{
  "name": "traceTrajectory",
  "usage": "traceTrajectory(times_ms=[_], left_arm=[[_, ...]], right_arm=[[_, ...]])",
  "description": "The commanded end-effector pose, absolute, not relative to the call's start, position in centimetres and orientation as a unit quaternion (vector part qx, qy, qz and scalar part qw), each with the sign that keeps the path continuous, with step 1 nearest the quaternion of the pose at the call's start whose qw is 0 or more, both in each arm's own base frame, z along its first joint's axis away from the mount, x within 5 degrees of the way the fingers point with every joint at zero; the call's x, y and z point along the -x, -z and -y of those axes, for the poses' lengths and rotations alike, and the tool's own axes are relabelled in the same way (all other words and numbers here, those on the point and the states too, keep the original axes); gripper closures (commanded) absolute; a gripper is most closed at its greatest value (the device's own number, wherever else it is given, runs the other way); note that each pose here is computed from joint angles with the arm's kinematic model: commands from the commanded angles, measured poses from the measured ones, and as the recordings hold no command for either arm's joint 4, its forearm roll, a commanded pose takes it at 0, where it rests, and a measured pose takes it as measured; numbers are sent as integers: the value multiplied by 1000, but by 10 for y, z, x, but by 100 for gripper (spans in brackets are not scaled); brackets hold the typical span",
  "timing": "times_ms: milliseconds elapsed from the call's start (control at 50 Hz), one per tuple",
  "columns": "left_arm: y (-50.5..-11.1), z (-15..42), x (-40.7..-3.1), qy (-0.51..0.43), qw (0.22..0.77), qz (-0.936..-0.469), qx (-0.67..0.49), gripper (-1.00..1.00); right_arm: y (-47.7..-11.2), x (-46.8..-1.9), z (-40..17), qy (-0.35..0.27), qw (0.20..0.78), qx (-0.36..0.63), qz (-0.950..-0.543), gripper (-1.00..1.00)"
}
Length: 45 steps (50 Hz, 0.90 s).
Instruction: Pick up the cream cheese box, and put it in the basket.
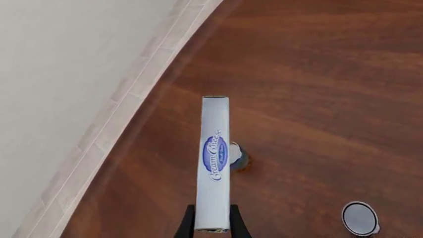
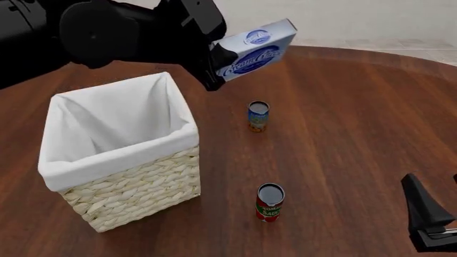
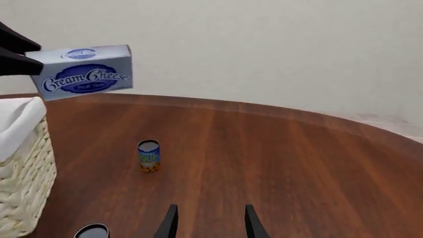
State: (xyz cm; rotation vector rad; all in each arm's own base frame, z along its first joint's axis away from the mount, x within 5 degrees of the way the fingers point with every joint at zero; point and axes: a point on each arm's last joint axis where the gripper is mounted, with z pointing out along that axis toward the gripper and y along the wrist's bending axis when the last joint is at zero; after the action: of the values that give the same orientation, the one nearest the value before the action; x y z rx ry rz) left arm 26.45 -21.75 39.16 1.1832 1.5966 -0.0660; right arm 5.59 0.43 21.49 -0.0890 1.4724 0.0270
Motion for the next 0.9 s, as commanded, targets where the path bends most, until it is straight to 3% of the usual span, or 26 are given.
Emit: traceTrajectory(times_ms=[20, 900], left_arm=[[-399, 205, -264, 17, 556, -671, -490, 100], [-409, 171, -254, -8, 563, -679, -472, 100]], right_arm=[[-215, -56, -4, -12, 740, 42, -671, -100], [-215, -56, -5, -11, 740, 51, -671, -100]])
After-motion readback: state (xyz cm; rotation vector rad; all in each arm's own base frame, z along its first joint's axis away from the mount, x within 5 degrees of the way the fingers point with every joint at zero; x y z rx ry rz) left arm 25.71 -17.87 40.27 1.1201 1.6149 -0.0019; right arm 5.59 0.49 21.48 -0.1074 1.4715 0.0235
